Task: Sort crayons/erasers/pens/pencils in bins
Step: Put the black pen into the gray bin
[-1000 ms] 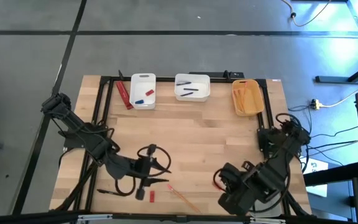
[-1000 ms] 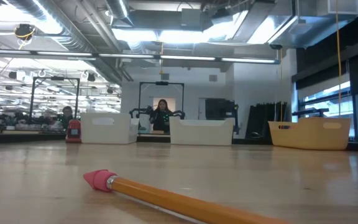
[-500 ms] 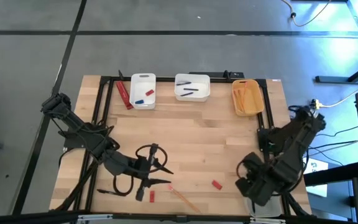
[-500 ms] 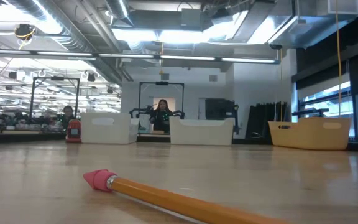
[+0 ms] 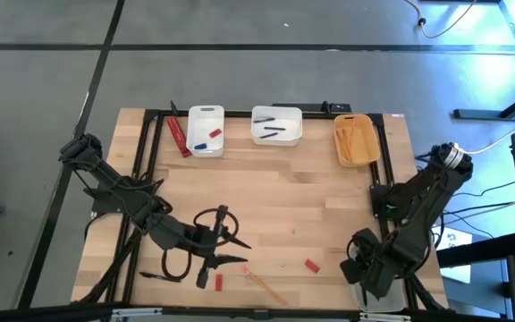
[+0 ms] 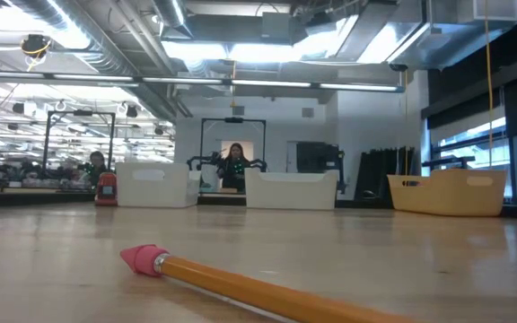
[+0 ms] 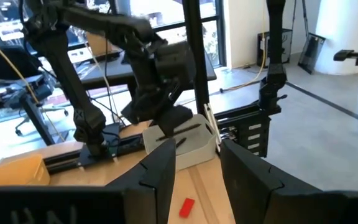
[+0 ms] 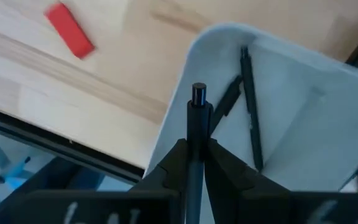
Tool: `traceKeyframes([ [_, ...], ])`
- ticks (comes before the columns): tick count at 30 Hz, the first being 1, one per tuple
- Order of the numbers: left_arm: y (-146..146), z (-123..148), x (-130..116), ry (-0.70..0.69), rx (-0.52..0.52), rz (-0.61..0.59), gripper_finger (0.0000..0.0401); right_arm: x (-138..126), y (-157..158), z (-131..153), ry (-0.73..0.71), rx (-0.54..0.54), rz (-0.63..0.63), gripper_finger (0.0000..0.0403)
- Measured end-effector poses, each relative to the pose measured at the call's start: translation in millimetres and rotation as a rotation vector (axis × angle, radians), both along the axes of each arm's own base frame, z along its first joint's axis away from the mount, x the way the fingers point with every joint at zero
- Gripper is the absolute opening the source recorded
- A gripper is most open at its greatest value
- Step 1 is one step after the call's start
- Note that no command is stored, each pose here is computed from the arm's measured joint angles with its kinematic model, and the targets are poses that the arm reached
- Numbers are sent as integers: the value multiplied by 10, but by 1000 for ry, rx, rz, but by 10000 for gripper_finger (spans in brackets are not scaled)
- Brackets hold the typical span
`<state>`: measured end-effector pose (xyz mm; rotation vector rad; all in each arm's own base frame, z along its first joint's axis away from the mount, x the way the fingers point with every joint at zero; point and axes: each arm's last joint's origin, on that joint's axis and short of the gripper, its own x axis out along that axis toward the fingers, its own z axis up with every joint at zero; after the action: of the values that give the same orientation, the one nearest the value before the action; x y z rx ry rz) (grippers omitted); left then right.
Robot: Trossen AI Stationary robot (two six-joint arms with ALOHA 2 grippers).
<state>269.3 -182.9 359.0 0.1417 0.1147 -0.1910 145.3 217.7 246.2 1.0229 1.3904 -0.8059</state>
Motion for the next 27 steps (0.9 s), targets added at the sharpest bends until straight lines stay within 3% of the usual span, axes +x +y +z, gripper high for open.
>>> traceKeyframes([
  [14,-1,1,0,-3,12,-3,119,-54,-52,-432,31,25,-31,46],
  [23,0,1,0,-3,11,-2,119,-104,-107,-559,87,17,-30,48],
  [27,1,2,1,-4,10,-2,119,-104,-110,-559,88,14,-31,67],
])
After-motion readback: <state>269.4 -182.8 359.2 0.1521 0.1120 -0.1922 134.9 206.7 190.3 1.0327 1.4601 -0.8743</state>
